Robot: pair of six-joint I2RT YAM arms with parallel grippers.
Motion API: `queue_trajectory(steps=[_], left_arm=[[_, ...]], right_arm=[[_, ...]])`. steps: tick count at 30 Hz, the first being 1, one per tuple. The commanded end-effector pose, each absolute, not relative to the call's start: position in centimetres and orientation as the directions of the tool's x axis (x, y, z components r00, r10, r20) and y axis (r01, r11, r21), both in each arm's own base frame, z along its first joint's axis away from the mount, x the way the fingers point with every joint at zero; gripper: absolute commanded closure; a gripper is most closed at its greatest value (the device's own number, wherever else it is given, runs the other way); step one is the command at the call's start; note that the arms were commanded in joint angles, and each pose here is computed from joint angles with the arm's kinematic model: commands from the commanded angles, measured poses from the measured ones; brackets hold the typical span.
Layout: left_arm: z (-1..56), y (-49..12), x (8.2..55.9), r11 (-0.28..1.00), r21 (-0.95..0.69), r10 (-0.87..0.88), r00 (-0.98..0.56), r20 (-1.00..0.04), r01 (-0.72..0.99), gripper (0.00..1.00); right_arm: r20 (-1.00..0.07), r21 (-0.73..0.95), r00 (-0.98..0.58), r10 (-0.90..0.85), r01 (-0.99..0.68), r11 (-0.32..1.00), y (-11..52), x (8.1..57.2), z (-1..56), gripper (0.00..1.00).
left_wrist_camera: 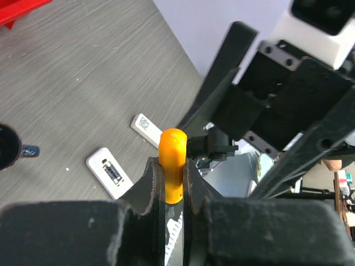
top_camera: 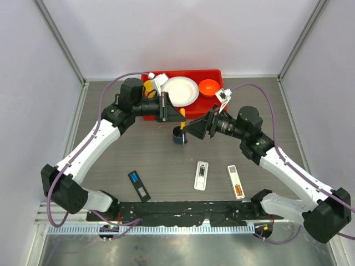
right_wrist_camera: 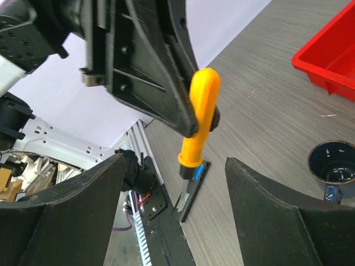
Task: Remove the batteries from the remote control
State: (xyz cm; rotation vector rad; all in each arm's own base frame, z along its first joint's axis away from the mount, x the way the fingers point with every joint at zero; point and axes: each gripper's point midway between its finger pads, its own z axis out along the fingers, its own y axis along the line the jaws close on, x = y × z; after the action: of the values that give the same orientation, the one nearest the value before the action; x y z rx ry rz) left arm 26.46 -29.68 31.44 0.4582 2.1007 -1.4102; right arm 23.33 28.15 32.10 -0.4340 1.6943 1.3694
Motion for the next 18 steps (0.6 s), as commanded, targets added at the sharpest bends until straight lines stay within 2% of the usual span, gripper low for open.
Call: queue_trajectory(steps=[1, 3, 6, 8, 9, 11, 13, 15, 16, 17, 18], left_arm=[[36.1, -31.5, 26.1, 0.279, -0.705, -0.057, -0.721, -0.69, 0.653, 1.0], [36.4, -32.3, 25.5, 0.257, -0.704, -0.043, -0.72, -0.692, 0.662, 1.0], [36.7, -33.3, 24.8, 0.234, -0.7, -0.026, -0.715, -0.699, 0.675, 1.0], [36.9, -33.6, 24.4, 0.221, -0.697, -0.018, -0.712, -0.702, 0.682, 1.0], [36.9, -33.7, 24.3, 0.217, -0.696, -0.017, -0.71, -0.704, 0.685, 1.0], [37.1, -33.7, 24.2, 0.214, -0.693, -0.018, -0.706, -0.708, 0.689, 1.0], [37.1, -33.6, 24.1, 0.213, -0.686, -0.015, -0.7, -0.714, 0.695, 1.0], [37.3, -33.5, 24.0, 0.218, -0.682, -0.015, -0.696, -0.718, 0.698, 0.83], [37.4, -33.4, 24.0, 0.222, -0.672, -0.014, -0.687, -0.726, 0.706, 0.69], [37.6, -33.0, 24.4, 0.26, -0.657, -0.035, -0.673, -0.738, 0.707, 0.48], [37.5, -32.5, 24.3, 0.291, -0.654, -0.036, -0.675, -0.737, 0.698, 0.39]], right_arm=[[-0.821, 0.569, -0.488, 0.297, -0.749, 0.34, 28.2, 24.0, 33.8, 0.22], [-0.818, 0.572, -0.49, 0.301, -0.748, 0.337, 28.3, 24.0, 33.7, 0.23], [-0.809, 0.586, -0.506, 0.3, -0.734, 0.344, 28.5, 24.4, 33.0, 0.31], [-0.803, 0.595, -0.512, 0.304, -0.723, 0.352, 28.5, 24.7, 32.7, 0.42], [-0.803, 0.595, -0.51, 0.308, -0.722, 0.353, 28.4, 24.7, 32.8, 0.49], [-0.799, 0.6, -0.511, 0.318, -0.716, 0.357, 28.4, 24.8, 32.9, 0.78], [-0.798, 0.601, -0.511, 0.321, -0.712, 0.363, 28.3, 25.0, 32.9, 0.99], [-0.796, 0.604, -0.512, 0.323, -0.708, 0.367, 28.3, 25.0, 32.8, 0.99], [-0.795, 0.605, -0.512, 0.325, -0.704, 0.372, 28.2, 25.1, 32.8, 0.99], [-0.793, 0.608, -0.514, 0.326, -0.698, 0.379, 28.2, 25.2, 32.7, 0.99], [-0.792, 0.61, -0.513, 0.332, -0.69, 0.39, 28.0, 25.3, 32.6, 0.99]])
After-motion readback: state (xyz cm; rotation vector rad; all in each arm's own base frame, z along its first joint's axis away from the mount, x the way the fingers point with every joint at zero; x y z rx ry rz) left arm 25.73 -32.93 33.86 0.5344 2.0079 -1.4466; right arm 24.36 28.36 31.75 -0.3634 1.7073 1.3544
